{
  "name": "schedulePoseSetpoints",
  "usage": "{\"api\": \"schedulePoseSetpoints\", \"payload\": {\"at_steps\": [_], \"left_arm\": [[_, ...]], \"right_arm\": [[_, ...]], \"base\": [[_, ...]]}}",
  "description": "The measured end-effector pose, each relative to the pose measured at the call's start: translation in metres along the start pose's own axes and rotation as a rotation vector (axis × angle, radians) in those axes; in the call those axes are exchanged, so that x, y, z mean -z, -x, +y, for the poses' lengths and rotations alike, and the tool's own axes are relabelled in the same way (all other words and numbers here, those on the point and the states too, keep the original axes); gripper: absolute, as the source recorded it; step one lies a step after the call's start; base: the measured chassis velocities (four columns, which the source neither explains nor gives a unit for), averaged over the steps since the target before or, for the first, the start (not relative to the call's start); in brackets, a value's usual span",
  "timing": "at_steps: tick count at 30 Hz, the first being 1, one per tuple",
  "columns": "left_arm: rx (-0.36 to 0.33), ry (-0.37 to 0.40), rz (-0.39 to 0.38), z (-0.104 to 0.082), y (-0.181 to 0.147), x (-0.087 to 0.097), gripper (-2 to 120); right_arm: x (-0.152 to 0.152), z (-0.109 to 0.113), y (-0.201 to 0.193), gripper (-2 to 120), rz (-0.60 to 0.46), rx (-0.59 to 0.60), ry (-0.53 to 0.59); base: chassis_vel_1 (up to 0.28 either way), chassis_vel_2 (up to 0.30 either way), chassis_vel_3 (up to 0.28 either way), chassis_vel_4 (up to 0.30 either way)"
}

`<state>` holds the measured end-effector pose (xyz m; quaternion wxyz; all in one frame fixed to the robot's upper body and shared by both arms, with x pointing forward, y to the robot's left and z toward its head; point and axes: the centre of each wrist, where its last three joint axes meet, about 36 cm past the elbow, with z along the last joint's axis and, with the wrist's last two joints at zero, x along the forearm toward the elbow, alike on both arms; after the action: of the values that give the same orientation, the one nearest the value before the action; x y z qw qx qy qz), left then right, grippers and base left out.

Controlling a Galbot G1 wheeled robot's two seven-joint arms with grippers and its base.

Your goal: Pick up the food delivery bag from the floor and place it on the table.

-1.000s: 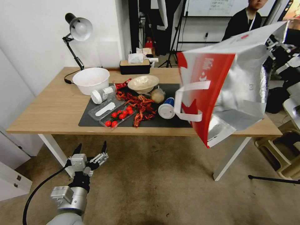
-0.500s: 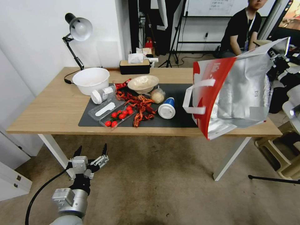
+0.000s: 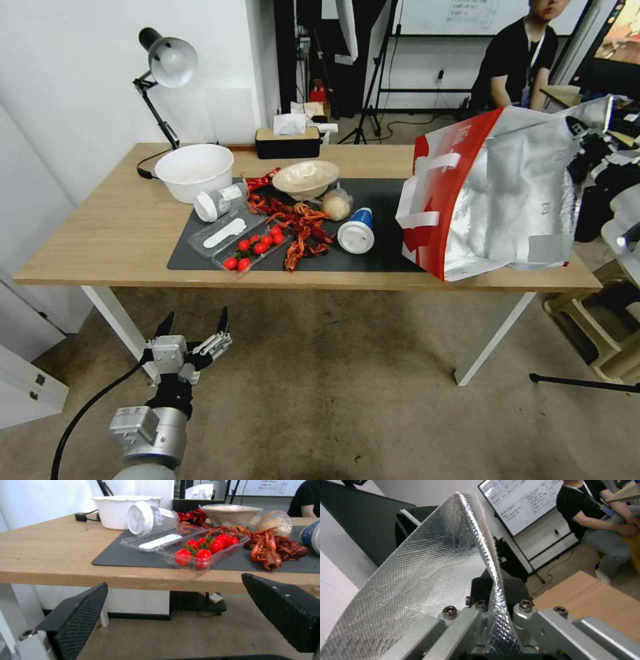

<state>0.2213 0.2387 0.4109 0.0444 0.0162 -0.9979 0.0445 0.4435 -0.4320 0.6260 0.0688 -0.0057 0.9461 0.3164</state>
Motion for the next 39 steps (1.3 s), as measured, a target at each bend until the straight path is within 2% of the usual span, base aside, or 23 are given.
{"api": "schedulePoseSetpoints", "payload": {"at_steps": [11,13,15,16,19,21,26,29,30,33,34,36,39], "left_arm": [[-0.001,-0.004,-0.003,0.000,-0.002,-0.001,100],[-0.004,-0.006,0.000,-0.001,-0.003,-0.001,100],[-0.004,-0.006,0.000,-0.001,-0.003,-0.001,100],[-0.004,-0.006,0.001,-0.001,-0.004,-0.001,100],[-0.004,-0.004,0.000,-0.001,-0.004,-0.001,100],[-0.003,-0.002,-0.002,0.000,-0.003,0.000,100],[-0.005,0.000,-0.006,0.000,-0.002,0.001,100],[-0.013,-0.002,-0.006,0.000,-0.003,0.001,100],[-0.013,-0.002,-0.006,0.000,-0.003,0.001,100],[-0.018,-0.007,-0.007,-0.002,-0.003,0.003,100],[-0.018,-0.007,-0.007,-0.002,-0.003,0.003,100],[-0.018,-0.009,-0.006,-0.002,-0.003,0.003,100],[-0.019,-0.012,-0.009,-0.001,-0.003,0.006,100]], "right_arm": [[0.004,0.004,0.004,0,0.010,-0.027,-0.019],[0.004,0.006,0.008,12,0.000,-0.031,-0.040],[0.004,0.007,0.009,14,-0.004,-0.031,-0.046],[0.005,0.009,0.011,22,-0.012,-0.028,-0.058],[0.007,0.011,0.011,28,-0.014,-0.027,-0.061],[0.008,0.013,0.011,40,-0.013,-0.022,-0.063],[0.005,0.012,0.010,52,-0.006,-0.010,-0.071],[0.003,0.013,0.008,68,0.002,-0.003,-0.087],[0.003,0.013,0.008,68,0.002,-0.003,-0.087],[0.001,0.014,0.006,82,0.010,0.000,-0.097],[0.001,0.014,0.006,82,0.010,0.000,-0.097],[0.000,0.015,0.004,93,0.014,-0.001,-0.103],[-0.002,0.017,0.001,99,0.019,0.000,-0.114]], "base": [[0.000,0.000,0.000,0.000],[0.000,0.000,0.000,0.000],[0.000,0.000,0.000,0.000],[0.000,0.000,0.000,0.000],[0.000,0.000,0.000,0.000],[0.000,0.000,0.000,0.000],[0.000,0.000,0.000,0.000],[0.000,0.000,0.000,0.000],[0.000,0.000,0.000,0.000],[0.000,0.000,0.000,0.000],[0.000,0.000,0.000,0.000],[0.000,0.000,0.000,0.000],[0.000,0.000,0.000,0.000]]}}
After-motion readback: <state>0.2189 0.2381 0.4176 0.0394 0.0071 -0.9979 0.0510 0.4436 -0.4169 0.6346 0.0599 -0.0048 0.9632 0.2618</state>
